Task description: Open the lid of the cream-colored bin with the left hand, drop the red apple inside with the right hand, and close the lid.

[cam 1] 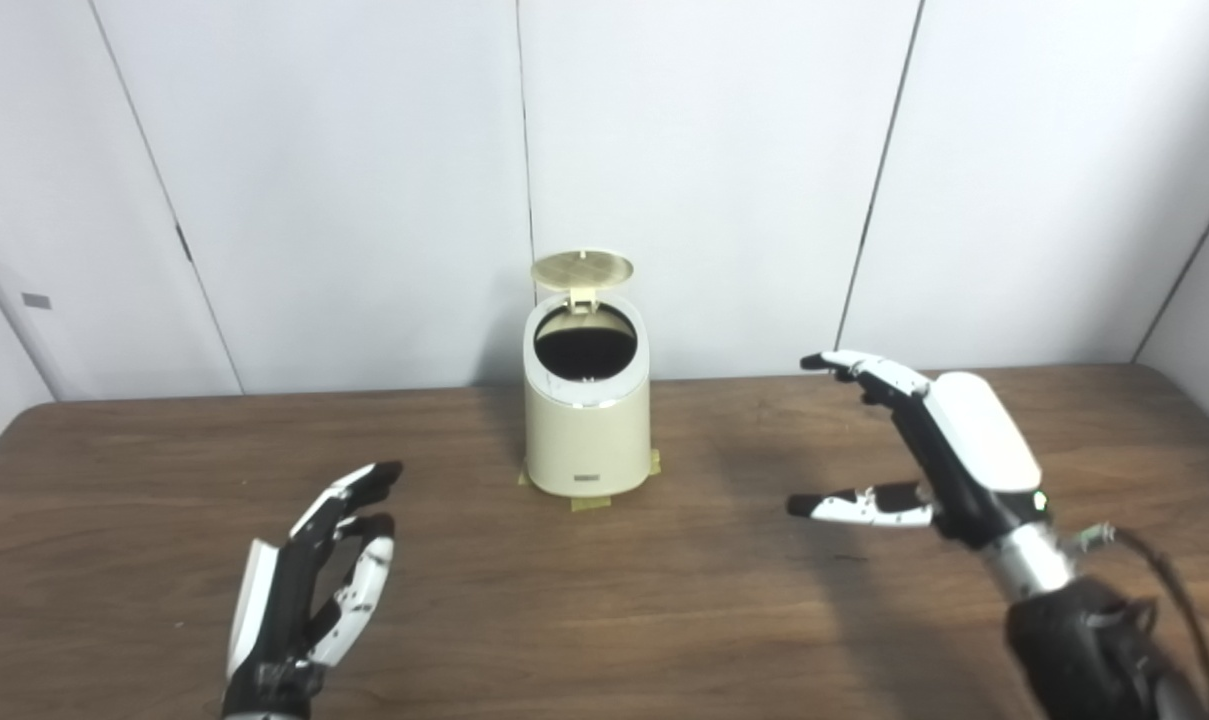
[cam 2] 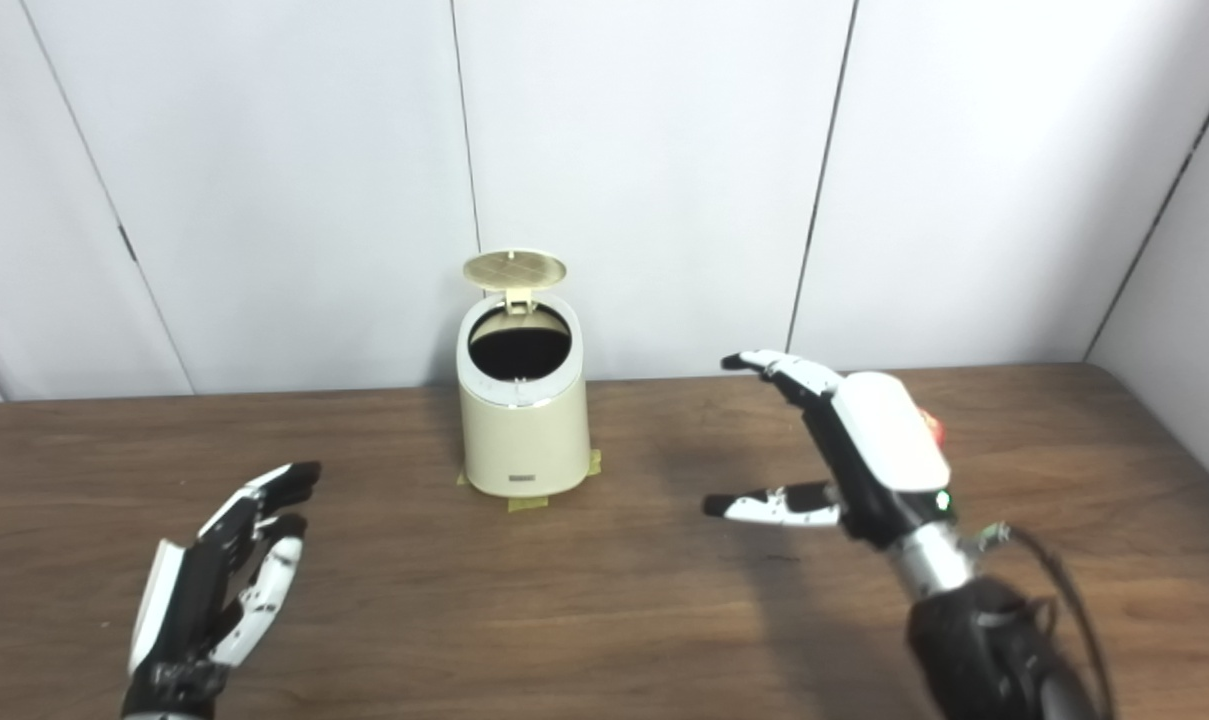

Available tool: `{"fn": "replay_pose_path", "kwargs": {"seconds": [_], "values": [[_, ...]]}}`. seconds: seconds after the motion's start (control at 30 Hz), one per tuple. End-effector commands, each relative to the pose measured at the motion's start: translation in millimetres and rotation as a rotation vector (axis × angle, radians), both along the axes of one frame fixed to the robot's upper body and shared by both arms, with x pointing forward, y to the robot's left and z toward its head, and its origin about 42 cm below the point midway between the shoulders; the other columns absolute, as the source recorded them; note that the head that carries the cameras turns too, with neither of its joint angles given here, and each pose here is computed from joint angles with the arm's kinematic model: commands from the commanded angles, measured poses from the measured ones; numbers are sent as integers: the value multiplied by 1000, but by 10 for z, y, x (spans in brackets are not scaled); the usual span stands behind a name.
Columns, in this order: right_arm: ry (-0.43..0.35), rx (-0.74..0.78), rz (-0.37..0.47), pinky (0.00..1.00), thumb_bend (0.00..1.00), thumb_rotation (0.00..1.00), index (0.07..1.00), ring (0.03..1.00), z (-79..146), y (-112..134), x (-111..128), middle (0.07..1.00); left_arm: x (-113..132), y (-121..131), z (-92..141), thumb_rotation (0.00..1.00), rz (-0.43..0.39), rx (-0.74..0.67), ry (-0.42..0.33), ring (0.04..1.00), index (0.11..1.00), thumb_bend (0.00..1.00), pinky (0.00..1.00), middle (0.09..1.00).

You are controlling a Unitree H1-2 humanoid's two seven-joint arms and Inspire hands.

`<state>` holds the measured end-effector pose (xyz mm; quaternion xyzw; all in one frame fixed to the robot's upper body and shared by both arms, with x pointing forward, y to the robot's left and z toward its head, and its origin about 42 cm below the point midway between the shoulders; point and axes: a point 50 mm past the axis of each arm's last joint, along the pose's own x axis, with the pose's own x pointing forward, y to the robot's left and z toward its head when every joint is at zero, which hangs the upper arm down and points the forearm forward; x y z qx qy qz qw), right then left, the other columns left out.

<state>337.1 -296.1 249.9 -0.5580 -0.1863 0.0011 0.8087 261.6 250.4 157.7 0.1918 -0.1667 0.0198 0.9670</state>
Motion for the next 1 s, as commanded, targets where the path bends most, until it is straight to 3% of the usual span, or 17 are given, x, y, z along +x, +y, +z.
{"fn": "replay_pose_path", "kwargs": {"seconds": [0.0, 0.2, 0.33, 0.5, 0.73, 0.9, 0.97], "values": [[-37, -90, -44, 640, 942, 430, 831, 817, 446, -129, 158, 884, -29, -1, 62, 603, -9, -14, -59, 820, 793, 139, 750, 820], [120, -256, -175, 730, 1000, 309, 827, 892, 835, -386, 516, 919, -83, 10, -16, 564, -1, -27, -38, 819, 789, 153, 741, 819], [216, -375, -259, 632, 1000, 294, 825, 881, 949, -525, 780, 912, -91, -10, -30, 578, -14, -47, -30, 827, 788, 164, 757, 827], [304, -458, -310, 599, 1000, 290, 813, 877, 911, -692, 1054, 919, -100, -25, -17, 607, -20, -29, -27, 828, 799, 180, 759, 831], [408, -455, -330, 646, 1000, 327, 807, 874, 763, -837, 1317, 914, -94, -32, -15, 582, -22, -20, -29, 825, 798, 185, 758, 826], [506, -471, -317, 690, 1000, 314, 808, 880, 586, -787, 1452, 924, -88, -41, 17, 573, -16, -24, -32, 825, 797, 180, 752, 826], [527, -462, -316, 653, 993, 267, 814, 863, 544, -753, 1454, 921, -95, -45, 19, 575, -14, -32, -29, 827, 797, 186, 756, 828]]}}
